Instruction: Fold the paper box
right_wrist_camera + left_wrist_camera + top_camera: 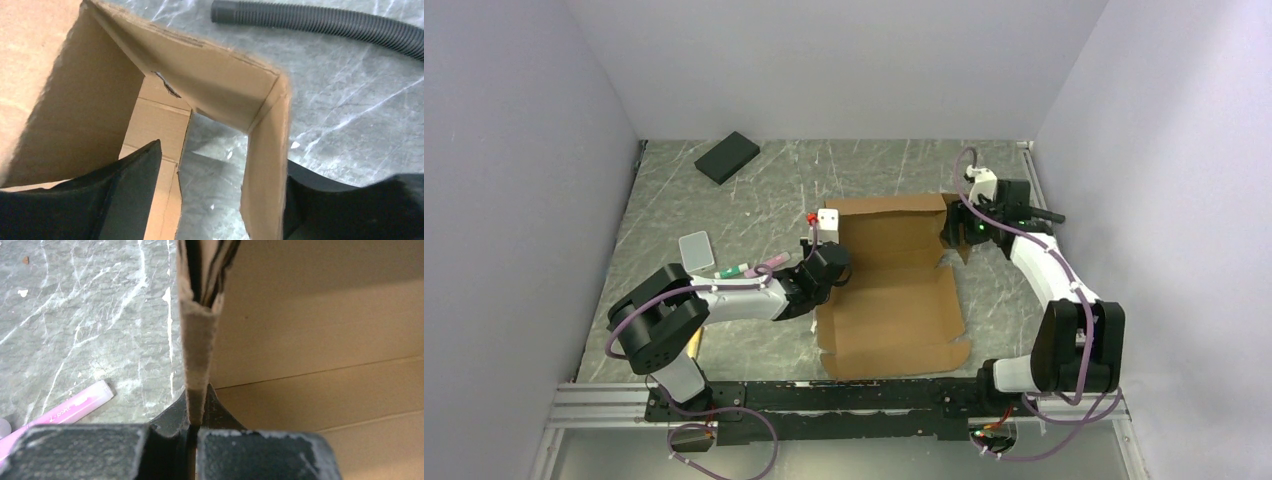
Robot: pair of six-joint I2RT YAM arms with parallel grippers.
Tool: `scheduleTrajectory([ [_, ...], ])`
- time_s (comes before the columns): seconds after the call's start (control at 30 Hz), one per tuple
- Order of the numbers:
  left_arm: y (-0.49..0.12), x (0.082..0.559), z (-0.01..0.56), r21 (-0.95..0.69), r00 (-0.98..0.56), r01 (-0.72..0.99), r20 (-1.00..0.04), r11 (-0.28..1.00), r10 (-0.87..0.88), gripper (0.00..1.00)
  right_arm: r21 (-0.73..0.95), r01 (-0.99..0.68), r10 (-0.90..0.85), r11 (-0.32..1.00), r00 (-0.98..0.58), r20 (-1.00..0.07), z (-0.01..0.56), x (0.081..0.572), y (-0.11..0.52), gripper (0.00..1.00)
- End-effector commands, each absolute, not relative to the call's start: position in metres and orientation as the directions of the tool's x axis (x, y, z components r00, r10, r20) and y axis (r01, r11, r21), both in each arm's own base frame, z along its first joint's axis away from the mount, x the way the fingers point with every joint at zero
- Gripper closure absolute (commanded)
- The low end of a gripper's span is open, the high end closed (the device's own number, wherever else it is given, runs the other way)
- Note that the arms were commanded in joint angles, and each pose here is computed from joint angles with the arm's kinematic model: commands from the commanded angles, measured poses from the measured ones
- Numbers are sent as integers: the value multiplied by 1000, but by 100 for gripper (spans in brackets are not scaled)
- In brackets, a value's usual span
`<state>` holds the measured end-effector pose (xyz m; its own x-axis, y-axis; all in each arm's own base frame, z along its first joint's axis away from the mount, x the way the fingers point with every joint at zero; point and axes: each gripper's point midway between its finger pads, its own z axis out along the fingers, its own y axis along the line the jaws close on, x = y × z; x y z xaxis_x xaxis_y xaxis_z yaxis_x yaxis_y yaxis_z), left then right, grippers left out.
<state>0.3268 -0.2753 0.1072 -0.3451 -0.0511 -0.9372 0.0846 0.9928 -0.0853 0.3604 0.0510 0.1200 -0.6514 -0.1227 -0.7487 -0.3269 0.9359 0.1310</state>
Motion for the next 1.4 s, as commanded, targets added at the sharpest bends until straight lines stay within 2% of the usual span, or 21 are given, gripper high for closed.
scheduleTrajectory([
  [0.0, -277, 330, 130, -160, -303, 43, -943, 986, -140, 100, 212, -520, -176, 827, -598, -782, 142, 329, 67, 24],
  [0.1, -269, 331, 129, -159, -298, -3, -942, 987, -152, 100, 184, -571, -201, 800, -545, -814, 153, 317, 62, 14],
  [0.23, -260, 334, 129, -157, -296, -57, -941, 986, -167, 100, 155, -599, -186, 786, -467, -864, 172, 309, 51, 9],
  [0.5, -247, 343, 132, -179, -281, -134, -936, 975, -210, 100, 193, -673, -156, 714, -422, -893, 177, 291, 59, 9],
  [0.63, -240, 353, 129, -206, -288, -180, -924, 962, -251, 100, 241, -653, -162, 718, -494, -854, 156, 294, 58, 14],
  [0.77, -239, 361, 126, -234, -293, -202, -912, 951, -287, 100, 284, -640, -203, 714, -578, -790, 128, 296, 64, 26],
  [0.9, -240, 364, 124, -255, -295, -208, -904, 944, -309, 100, 252, -606, -267, 755, -634, -726, 105, 307, 71, 34],
  [1.0, -241, 363, 124, -268, -296, -197, -901, 943, -318, 100, 222, -561, -271, 798, -662, -699, 96, 321, 71, 45],
  [1.17, -238, 358, 119, -278, -303, -184, -896, 943, -324, 100, 179, -448, -223, 876, -705, -673, 81, 345, 53, 82],
  [1.23, -236, 355, 115, -284, -307, -189, -892, 940, -332, 100, 189, -394, -196, 899, -751, -631, 65, 348, 47, 100],
  [1.37, -230, 349, 109, -306, -311, -206, -880, 929, -359, 100, 195, -286, -142, 938, -832, -536, 40, 348, 33, 100],
])
